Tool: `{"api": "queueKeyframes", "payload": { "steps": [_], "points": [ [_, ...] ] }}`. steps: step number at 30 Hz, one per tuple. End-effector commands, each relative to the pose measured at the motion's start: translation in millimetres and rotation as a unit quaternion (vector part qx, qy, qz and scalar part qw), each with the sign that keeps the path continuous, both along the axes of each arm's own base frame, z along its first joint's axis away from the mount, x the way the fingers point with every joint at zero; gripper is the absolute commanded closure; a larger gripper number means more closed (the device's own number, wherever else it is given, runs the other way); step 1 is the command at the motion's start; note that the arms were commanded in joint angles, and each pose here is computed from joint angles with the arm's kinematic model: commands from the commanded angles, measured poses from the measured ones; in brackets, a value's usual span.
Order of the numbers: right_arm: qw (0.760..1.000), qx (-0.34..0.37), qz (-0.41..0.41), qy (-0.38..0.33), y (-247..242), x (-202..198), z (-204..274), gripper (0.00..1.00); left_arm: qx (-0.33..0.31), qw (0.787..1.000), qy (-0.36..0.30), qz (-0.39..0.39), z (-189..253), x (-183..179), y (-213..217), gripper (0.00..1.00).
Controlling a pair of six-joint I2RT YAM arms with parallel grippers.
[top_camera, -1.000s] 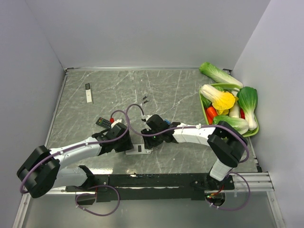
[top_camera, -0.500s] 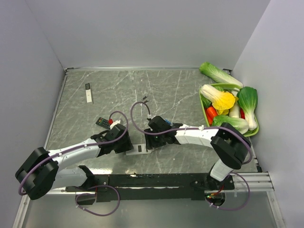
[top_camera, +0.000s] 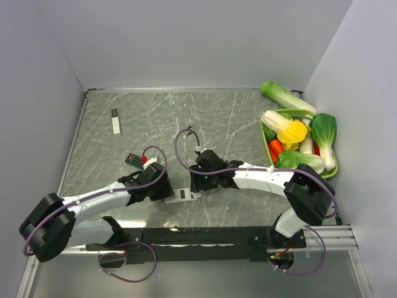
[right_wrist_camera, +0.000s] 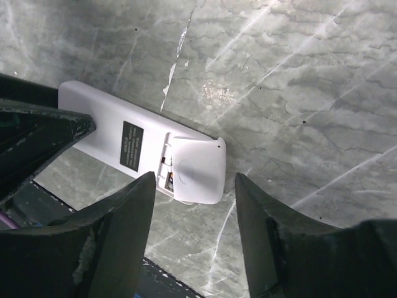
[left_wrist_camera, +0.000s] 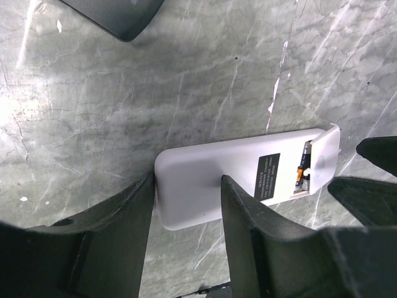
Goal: Load the batteries into the remote control
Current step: Load the battery cover into the remote control.
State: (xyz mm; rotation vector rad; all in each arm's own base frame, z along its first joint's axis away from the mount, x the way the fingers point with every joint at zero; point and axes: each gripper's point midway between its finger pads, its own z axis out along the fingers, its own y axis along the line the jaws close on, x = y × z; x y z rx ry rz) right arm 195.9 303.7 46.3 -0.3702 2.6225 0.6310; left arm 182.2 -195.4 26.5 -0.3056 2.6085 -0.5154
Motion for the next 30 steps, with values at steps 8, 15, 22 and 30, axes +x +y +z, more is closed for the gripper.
{"api": "queueKeyframes", "payload": {
  "steps": [8, 15, 22, 30],
  "points": [
    [0.999, 0.039, -0.013, 0.035, 2.5, 0.2, -6.2, 0.45, -0.003, 1.000, 0.004, -0.005, -2.3, -5.0, -1.2, 0.49],
    [0.998, 0.042, -0.011, 0.055, 5.3, -4.2, -15.5, 0.54, -0.006, 1.000, 0.003, -0.002, -1.4, -5.2, -1.2, 0.50],
    [0.997, 0.024, -0.013, 0.066, 0.9, -6.4, -26.2, 0.58, -0.007, 1.000, 0.003, -0.004, -1.5, -5.9, -1.2, 0.50],
    [0.997, 0.018, -0.016, 0.069, -1.2, -8.1, -24.6, 0.66, -0.010, 1.000, 0.002, -0.002, -0.1, -5.6, -2.1, 0.50]
  ]
}}
